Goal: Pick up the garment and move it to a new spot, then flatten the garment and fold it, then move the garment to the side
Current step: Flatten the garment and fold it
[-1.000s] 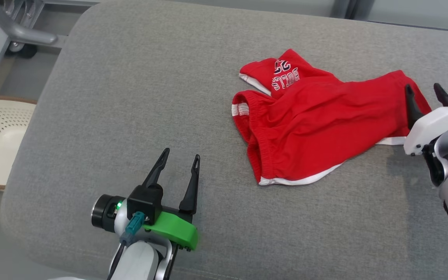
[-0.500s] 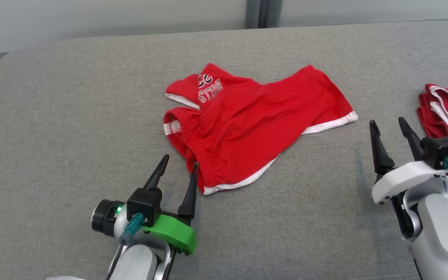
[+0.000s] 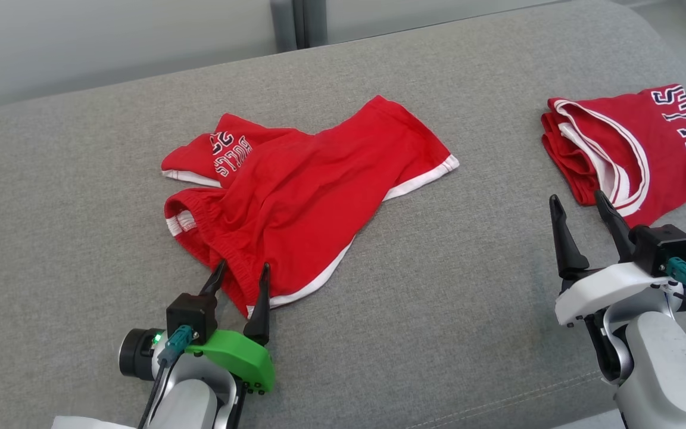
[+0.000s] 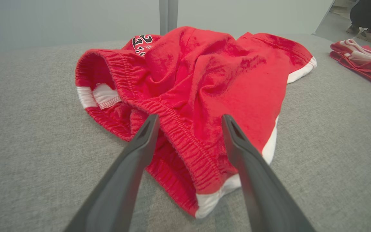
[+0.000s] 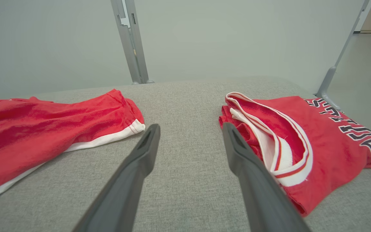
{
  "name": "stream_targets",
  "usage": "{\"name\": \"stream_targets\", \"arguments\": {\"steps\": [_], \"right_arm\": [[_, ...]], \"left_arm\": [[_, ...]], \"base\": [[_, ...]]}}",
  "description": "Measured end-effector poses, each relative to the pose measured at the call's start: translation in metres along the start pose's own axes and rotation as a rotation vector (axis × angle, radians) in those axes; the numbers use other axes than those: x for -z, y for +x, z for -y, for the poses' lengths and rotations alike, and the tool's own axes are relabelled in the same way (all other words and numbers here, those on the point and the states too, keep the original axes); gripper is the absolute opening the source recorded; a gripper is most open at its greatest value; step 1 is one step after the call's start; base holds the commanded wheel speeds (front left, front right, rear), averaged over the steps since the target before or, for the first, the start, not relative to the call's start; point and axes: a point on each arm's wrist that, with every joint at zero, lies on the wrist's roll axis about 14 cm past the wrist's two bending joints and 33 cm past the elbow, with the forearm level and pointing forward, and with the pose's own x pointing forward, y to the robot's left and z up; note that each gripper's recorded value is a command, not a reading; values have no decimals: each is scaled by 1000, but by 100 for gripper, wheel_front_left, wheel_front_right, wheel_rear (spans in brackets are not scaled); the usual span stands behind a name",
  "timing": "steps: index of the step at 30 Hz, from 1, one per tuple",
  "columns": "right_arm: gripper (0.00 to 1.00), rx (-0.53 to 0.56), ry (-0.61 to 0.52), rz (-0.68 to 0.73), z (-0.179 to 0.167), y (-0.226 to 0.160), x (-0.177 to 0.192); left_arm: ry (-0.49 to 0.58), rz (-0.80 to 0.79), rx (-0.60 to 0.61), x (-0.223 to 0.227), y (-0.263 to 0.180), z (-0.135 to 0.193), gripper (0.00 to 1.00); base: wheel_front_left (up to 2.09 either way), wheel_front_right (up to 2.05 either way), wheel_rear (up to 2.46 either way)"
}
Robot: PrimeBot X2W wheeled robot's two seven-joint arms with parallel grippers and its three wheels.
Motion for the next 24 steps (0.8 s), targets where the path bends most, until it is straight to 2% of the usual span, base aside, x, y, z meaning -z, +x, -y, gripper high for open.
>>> {"name": "stream_targets", "arguments": {"steps": [15,20,21,22,23,24], "right_arm": [[100,28,12,-15,7,-2,6],[100,19,17,-20,4,-2,7],[100,16,17,-21,3,-1,8],[100,15,18,-21,2,-1,8],[100,13,19,-22,1,-1,8],[100,13,23,-22,1,-2,8]], "left_arm": [[-17,-37,-67,11,7,-16,100],[-16,-43,0,13,6,0,100],[-21,-44,10,13,5,2,96],[-24,-44,15,13,5,3,53],[-29,-44,18,13,6,4,30],[-29,-42,30,12,6,6,0]], "base": [[0,0,0],[0,0,0],[0,0,0],[0,0,0],[0,0,0],[0,0,0]]}}
